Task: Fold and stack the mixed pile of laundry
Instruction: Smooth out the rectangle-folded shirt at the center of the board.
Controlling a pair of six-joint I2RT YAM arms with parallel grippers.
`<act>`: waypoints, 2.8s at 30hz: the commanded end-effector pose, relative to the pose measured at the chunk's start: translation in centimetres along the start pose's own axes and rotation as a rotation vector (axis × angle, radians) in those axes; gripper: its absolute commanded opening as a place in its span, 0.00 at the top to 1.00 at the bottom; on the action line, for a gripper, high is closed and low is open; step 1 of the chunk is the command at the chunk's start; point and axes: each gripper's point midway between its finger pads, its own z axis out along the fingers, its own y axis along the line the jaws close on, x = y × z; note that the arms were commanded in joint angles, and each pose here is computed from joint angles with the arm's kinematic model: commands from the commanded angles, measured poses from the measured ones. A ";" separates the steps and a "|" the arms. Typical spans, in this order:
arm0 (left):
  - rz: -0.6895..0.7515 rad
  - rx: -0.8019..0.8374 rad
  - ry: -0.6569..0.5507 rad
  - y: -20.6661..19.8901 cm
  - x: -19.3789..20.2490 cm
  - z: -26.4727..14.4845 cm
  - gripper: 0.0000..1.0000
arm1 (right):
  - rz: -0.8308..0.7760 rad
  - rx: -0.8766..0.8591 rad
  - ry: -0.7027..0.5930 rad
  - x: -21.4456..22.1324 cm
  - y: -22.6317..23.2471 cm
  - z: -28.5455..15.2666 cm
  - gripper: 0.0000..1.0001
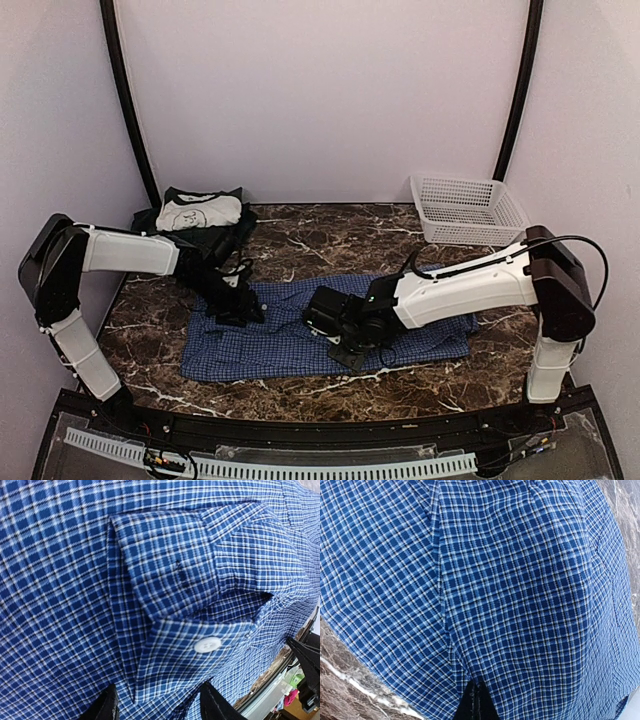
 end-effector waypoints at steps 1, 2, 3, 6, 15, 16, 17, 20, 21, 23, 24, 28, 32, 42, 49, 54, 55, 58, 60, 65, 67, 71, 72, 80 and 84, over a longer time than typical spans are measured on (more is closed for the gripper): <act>0.006 0.043 -0.014 -0.7 -0.4 -0.2 0.55 | 0.008 0.031 -0.024 -0.7 -0.4 -1.2 1.00; 0.008 0.050 -0.013 -0.8 -0.3 -0.2 0.62 | 0.013 0.034 -0.030 -0.7 -0.6 -1.4 1.00; 0.011 0.056 -0.017 -1.0 -0.4 -0.4 0.65 | 0.017 0.037 -0.036 -0.8 -0.7 -1.7 1.00; 0.020 0.069 -0.031 -1.5 -0.6 -0.9 0.80 | 0.035 0.049 -0.048 -0.7 -1.3 -2.4 1.00; 0.029 0.073 -0.079 -2.7 -1.2 -3.6 1.00 | 0.101 0.045 -0.059 1.1 -2.0 -3.8 1.00; 0.027 0.067 -0.076 -2.7 -1.0 -3.8 1.00 | 0.103 0.045 -0.057 1.3 -2.0 -3.8 1.00; 0.026 0.057 -0.080 -2.5 -1.1 -3.8 1.00 | 0.104 0.043 -0.055 1.5 -2.0 -3.8 1.00; 0.026 0.055 -0.076 -2.4 -1.0 -3.8 1.00 | 0.103 0.026 -0.057 1.1 -1.6 -3.6 1.00; 0.024 0.060 -0.074 -2.4 -0.9 -3.7 1.00 | 0.104 0.016 -0.063 0.7 -1.4 -3.6 0.94; 0.024 0.070 -0.074 -2.7 -1.1 -3.7 1.00 | 0.108 -0.013 -0.079 -0.1 -0.8 -3.6 0.83; 0.025 0.073 -0.075 -2.8 -1.1 -3.8 1.00 | 0.108 -0.036 -0.090 -0.5 -0.4 -3.7 0.78; 0.028 0.076 -0.073 -3.0 -1.3 -3.8 1.00 | 0.087 -0.082 -0.103 -1.7 0.7 -3.1 0.69; 0.029 0.078 -0.069 -2.9 -1.3 -3.7 1.00 | 0.058 -0.097 -0.096 -2.5 1.4 -2.4 0.66; 0.029 0.086 -0.067 -3.0 -1.3 -3.6 1.00 | 0.013 -0.064 -0.049 -3.0 1.9 0.1 0.67; 0.025 0.081 -0.064 -2.6 -1.3 -3.4 1.00 | 0.007 0.002 -0.019 -2.6 1.0 0.9 0.73; 0.027 0.080 -0.066 -2.6 -1.3 -3.5 1.00 | 0.026 0.044 -0.026 -2.6 -0.1 -0.1 0.90; 0.028 0.080 -0.067 -2.7 -1.4 -3.6 1.00 | 0.027 0.052 -0.025 -2.5 -0.2 -0.2 0.92; 0.030 0.077 -0.070 -2.7 -1.5 -3.7 1.00 | 0.032 0.069 -0.025 -2.3 -0.8 -0.8 1.00; 0.031 0.079 -0.072 -2.8 -1.6 -3.9 1.00 | 0.038 0.067 -0.030 -2.1 -0.9 -1.1 1.00; 0.037 0.084 -0.079 -3.2 -2.0 -4.4 1.00 | 0.058 0.060 -0.049 -1.7 -1.3 -2.4 1.00; 0.039 0.086 -0.080 -3.5 -2.0 -4.7 1.00 | 0.067 0.052 -0.058 -1.6 -1.4 -3.0 1.00; 0.037 0.095 -0.072 -3.9 -1.7 -5.5 1.00 | 0.070 0.015 -0.082 -1.1 -1.2 -4.2 1.00; 0.035 0.092 -0.067 -3.9 -1.5 -5.7 1.00 | 0.067 0.003 -0.081 -1.0 -1.1 -4.2 1.00; 0.003 0.034 -0.022 -2.1 0.8 -5.7 1.00 | 0.003 -0.129 -0.105 -1.3 2.4 -3.9 1.00; -0.004 -0.015 -0.018 -0.7 1.5 -5.2 1.00 | 0.003 -0.151 -0.127 -2.6 2.9 -4.1 0.79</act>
